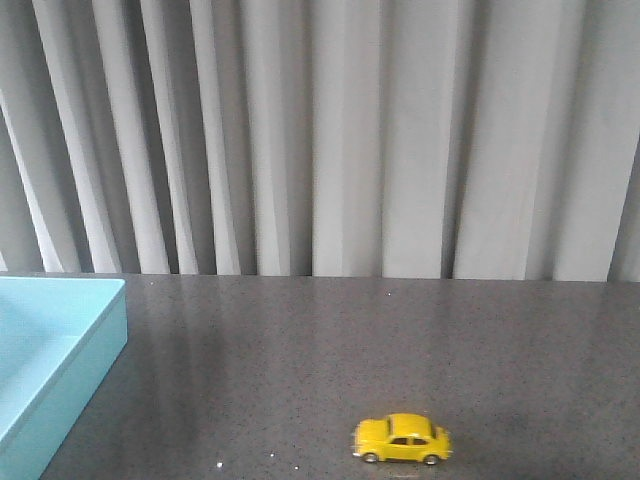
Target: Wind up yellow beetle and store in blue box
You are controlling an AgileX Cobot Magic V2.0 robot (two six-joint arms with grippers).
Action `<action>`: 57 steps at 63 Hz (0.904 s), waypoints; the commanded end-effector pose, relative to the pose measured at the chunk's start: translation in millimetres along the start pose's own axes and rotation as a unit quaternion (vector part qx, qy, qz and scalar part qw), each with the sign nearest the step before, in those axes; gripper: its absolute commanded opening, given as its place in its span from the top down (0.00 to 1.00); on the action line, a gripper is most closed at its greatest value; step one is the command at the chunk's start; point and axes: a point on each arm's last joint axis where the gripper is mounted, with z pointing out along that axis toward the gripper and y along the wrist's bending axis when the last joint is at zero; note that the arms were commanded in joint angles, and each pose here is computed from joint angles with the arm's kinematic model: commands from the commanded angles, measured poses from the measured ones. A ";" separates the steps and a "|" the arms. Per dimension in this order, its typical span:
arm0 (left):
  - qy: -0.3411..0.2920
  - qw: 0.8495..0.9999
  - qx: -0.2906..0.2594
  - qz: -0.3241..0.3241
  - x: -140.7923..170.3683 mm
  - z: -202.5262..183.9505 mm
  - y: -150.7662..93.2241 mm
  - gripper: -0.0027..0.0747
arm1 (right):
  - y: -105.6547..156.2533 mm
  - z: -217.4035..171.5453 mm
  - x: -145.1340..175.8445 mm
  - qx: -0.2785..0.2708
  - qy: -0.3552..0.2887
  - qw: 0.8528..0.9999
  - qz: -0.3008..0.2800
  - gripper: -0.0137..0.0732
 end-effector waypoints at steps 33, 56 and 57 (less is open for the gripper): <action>-0.050 0.999 0.001 -0.008 -14.8 -7.2 -0.1 0.27 | 0.1 -41.7 100.5 0.014 -0.125 0.992 0.027 0.32; -0.050 0.999 0.001 -0.008 -14.8 -7.2 -0.1 0.27 | 0.4 -42.0 105.8 0.012 -0.125 0.992 0.029 0.32; -0.050 0.999 0.002 -0.008 -14.8 -7.2 -0.2 0.27 | 0.4 -42.0 105.8 0.012 -0.125 0.992 0.029 0.32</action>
